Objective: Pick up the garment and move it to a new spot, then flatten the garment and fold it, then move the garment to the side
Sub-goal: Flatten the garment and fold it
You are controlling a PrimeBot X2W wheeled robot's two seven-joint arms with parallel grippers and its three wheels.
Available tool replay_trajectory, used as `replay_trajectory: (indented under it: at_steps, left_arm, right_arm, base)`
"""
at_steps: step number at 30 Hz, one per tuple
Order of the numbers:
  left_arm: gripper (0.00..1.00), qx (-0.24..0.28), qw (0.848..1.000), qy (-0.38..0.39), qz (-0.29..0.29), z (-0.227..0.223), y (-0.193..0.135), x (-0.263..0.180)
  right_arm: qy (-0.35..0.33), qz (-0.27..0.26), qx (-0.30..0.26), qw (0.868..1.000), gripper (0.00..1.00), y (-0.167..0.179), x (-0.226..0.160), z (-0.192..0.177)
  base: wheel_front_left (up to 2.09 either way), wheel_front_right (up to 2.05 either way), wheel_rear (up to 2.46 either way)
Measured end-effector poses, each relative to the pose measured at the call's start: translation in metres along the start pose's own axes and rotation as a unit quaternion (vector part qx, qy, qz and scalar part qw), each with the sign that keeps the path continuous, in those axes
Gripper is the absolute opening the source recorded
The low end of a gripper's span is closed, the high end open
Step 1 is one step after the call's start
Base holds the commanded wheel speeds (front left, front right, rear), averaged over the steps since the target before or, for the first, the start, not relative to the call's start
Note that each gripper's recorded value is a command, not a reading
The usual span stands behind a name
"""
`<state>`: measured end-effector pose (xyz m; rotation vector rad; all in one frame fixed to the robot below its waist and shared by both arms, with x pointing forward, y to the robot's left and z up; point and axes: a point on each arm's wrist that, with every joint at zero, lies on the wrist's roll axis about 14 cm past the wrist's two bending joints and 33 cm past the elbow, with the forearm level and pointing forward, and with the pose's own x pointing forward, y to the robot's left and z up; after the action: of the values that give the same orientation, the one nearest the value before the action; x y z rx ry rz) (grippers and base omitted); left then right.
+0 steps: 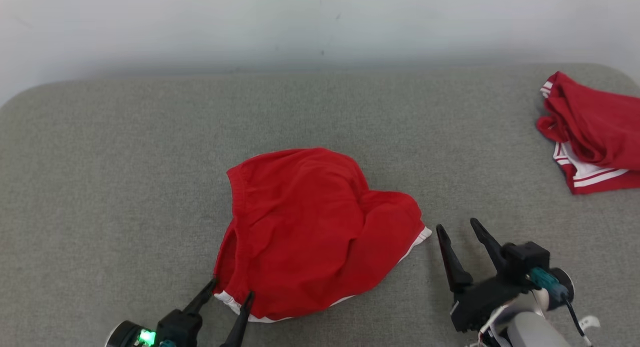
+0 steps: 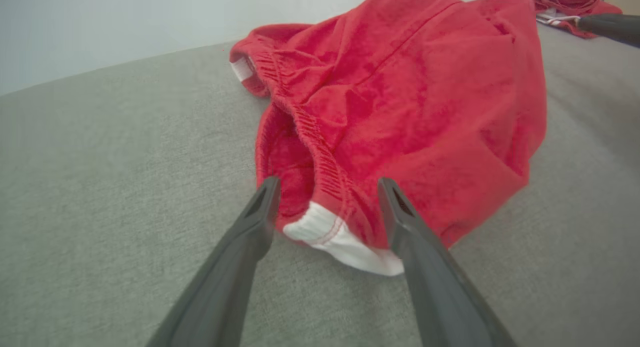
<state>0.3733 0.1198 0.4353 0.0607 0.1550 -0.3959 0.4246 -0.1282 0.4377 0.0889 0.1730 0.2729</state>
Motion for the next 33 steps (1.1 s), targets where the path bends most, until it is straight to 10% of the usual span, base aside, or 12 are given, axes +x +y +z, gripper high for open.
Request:
replay_trajectory:
  at_steps: [16,18,19,20,21,33]
  left_arm:
    - [1.0,-0.026,0.998,0.049,0.009,-0.032,0.004,-0.002]
    - [1.0,-0.038,0.998,0.052,0.015,-0.035,0.005,-0.003]
    - [0.59,-0.041,0.998,0.052,0.015,-0.035,0.004,-0.003]
    - [0.43,-0.041,0.998,0.052,0.015,-0.035,0.004,-0.003]
    - [0.0,-0.043,0.998,0.052,0.016,-0.035,0.004,-0.003]
    - [0.0,-0.081,0.996,-0.037,0.032,0.017,0.006,0.001]
  right_arm:
    - [0.097,0.036,0.022,0.994,1.0,0.03,0.029,-0.054]
    - [0.099,0.04,0.035,0.994,0.45,0.035,0.033,-0.055]
    - [0.097,0.04,0.04,0.994,0.0,0.036,0.035,-0.054]
    - [0.097,0.04,0.04,0.994,0.0,0.036,0.035,-0.054]
    - [0.096,0.04,0.043,0.994,0.0,0.037,0.036,-0.053]
    - [0.017,0.028,0.071,0.997,0.0,0.021,0.023,-0.007]
  base:
    - [0.0,0.0,0.0]
    - [0.0,0.0,0.0]
    - [0.0,0.0,0.0]
    - [0.0,0.0,0.0]
    - [0.0,0.0,0.0]
    - [0.0,0.0,0.0]
